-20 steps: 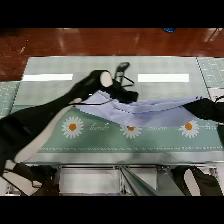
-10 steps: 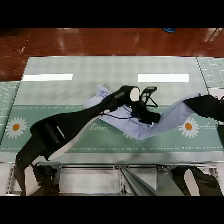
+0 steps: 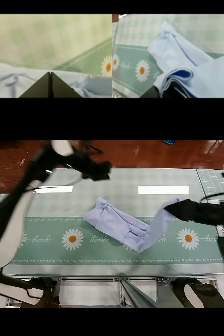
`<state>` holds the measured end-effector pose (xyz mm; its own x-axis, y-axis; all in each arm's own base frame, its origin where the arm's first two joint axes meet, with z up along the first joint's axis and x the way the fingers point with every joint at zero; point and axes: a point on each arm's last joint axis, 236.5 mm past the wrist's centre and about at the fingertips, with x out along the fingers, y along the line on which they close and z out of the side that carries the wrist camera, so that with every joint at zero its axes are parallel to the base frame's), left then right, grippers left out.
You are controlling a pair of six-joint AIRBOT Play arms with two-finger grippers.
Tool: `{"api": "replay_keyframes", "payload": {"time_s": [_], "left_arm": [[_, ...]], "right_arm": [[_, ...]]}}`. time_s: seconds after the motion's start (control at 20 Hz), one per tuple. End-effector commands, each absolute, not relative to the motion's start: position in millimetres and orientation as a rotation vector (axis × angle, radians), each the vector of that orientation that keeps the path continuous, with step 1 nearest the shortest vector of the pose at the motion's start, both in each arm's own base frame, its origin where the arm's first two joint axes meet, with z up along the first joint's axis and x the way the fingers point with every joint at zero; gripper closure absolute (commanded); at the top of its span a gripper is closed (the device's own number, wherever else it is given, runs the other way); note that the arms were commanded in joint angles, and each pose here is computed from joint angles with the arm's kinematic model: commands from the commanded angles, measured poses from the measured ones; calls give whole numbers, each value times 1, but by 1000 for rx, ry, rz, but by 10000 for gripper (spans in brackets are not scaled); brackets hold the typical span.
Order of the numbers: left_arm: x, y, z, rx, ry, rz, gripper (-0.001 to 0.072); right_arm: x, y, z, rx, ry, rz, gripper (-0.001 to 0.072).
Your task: Fold the shirts.
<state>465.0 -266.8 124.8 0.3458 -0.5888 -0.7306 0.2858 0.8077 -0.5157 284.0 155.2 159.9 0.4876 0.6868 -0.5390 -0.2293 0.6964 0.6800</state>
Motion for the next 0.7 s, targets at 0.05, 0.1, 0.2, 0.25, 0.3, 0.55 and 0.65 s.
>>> {"api": "replay_keyframes", "payload": {"time_s": [0.05, 0.1, 0.2, 0.25, 0.3, 0.55, 0.65], "left_arm": [[452, -89, 209, -271, 859, -313, 692], [437, -62, 213, -290, 842, -258, 692], [398, -23, 206, -320, 822, -165, 692], [379, -16, 197, -318, 820, -143, 692], [360, -14, 184, -322, 827, -129, 692], [280, -45, 96, -433, 934, -159, 691], [264, -59, 65, -501, 985, -179, 692]], "right_arm": [[327, 242, 146, 545, 950, 741, 690], [337, 266, 140, 526, 975, 775, 690], [358, 306, 124, 502, 1019, 818, 690], [369, 325, 113, 493, 1039, 831, 690], [379, 339, 101, 487, 1053, 836, 690], [399, 393, 30, 508, 1195, 839, 690], [394, 408, 6, 530, 1242, 841, 616]]}}
